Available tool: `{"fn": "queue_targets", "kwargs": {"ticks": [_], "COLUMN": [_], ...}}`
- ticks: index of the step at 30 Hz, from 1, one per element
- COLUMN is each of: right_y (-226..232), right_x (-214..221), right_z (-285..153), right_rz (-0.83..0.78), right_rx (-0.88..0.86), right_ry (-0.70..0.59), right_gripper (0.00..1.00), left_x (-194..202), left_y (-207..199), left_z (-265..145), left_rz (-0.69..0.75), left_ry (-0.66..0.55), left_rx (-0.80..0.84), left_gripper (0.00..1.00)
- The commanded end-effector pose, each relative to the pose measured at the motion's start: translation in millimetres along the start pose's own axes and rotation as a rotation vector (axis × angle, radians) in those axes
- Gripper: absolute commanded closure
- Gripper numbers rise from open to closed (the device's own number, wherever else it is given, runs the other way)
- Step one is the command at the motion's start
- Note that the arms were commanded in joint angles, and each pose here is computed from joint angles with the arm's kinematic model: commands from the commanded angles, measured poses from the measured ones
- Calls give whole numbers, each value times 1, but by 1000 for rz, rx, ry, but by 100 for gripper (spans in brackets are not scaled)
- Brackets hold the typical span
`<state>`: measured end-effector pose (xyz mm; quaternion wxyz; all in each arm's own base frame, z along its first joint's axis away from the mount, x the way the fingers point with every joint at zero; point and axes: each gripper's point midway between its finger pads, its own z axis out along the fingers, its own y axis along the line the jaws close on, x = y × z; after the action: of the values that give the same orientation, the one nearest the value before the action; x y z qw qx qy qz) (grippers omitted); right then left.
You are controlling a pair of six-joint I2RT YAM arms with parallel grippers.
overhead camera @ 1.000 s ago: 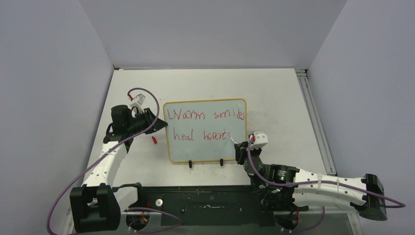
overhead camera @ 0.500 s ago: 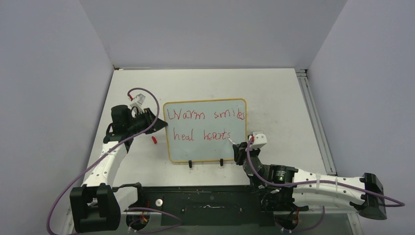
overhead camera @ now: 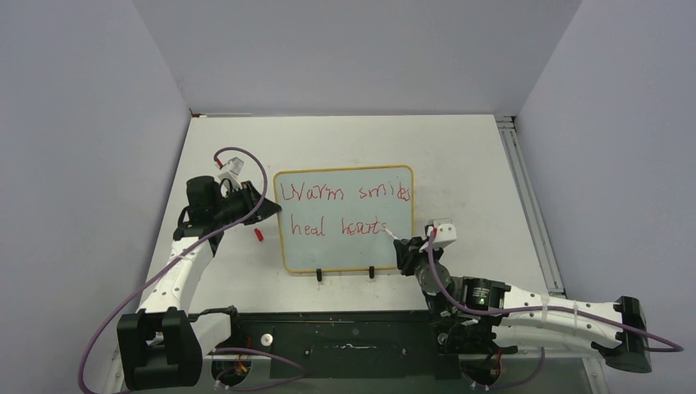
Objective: Write a sentence on the whiteboard
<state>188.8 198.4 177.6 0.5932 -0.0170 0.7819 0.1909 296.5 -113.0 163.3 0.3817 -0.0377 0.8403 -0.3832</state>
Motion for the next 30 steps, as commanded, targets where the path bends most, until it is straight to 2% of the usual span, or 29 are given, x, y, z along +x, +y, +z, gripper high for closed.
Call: {"fn": "queue_targets", "kwargs": {"ticks": [1,30], "right_y": [-10,-21], "right_x": [-2,6], "right_z": [-5,-1], "right_rz": [4,-51], "right_rx": [34,108], "right_ry": [-2,11], "right_gripper": [95,95], "left_x": [-19,-20], "left_y": [-13,-12], "left_z": [-4,-3], "left_rz": [59,58], "left_ry": [-42,-42], "left_rx": [20,17], "left_gripper": [81,81]}}
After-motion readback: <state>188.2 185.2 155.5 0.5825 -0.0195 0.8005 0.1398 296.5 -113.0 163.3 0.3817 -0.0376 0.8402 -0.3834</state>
